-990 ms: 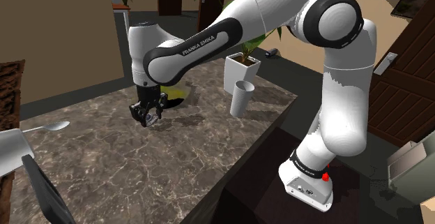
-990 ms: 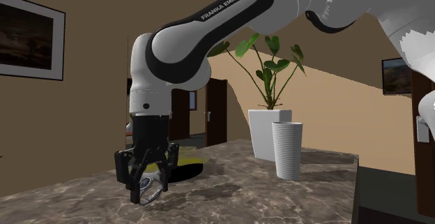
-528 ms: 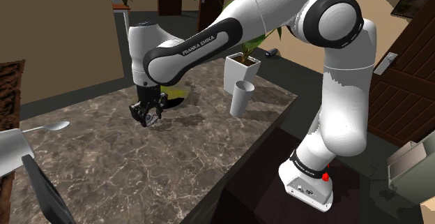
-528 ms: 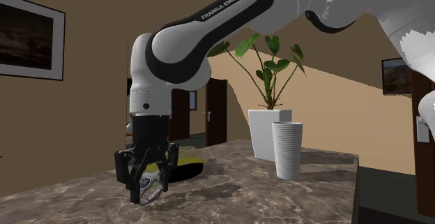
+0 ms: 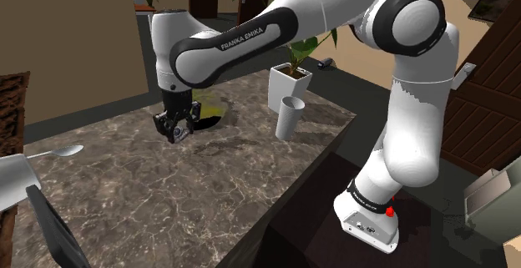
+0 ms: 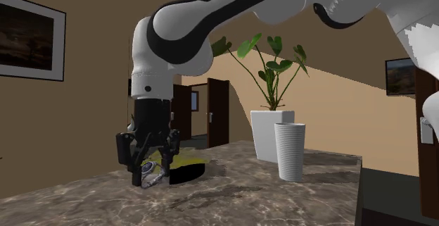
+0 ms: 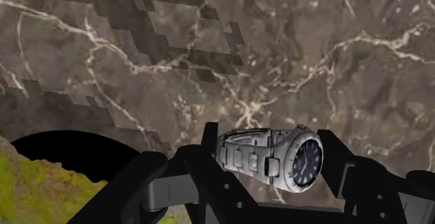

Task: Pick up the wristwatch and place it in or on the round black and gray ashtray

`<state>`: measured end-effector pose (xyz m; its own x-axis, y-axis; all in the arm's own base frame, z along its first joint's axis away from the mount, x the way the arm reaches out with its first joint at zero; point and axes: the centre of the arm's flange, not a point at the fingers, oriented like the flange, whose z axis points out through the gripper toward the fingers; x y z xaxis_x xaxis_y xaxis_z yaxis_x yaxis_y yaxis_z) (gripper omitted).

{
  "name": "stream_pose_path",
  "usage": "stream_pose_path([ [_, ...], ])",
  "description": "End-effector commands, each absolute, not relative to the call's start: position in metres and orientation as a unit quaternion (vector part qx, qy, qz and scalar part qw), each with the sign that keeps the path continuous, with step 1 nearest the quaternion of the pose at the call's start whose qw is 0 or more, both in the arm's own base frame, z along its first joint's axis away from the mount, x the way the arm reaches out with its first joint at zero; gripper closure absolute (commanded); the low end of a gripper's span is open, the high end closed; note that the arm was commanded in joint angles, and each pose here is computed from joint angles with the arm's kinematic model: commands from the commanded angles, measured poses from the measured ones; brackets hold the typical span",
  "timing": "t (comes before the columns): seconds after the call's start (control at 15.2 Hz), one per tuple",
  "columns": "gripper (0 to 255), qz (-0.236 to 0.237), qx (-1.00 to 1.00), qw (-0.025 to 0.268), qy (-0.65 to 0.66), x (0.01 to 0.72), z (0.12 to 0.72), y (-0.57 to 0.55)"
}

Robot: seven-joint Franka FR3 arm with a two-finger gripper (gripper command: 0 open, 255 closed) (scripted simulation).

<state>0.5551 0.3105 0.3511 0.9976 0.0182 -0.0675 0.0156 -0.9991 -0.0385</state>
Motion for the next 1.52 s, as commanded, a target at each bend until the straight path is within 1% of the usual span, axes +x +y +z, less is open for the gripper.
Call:
stream_pose_path([
  [0.0,255,0.034,-0.999,0.019,-0.008,0.555,0.362,0.31],
  [0.92,255,0.034,-0.999,0.019,-0.008,0.555,0.434,0.31],
  [1.45,255,0.034,-0.999,0.019,-0.008,0.623,0.433,0.229],
])
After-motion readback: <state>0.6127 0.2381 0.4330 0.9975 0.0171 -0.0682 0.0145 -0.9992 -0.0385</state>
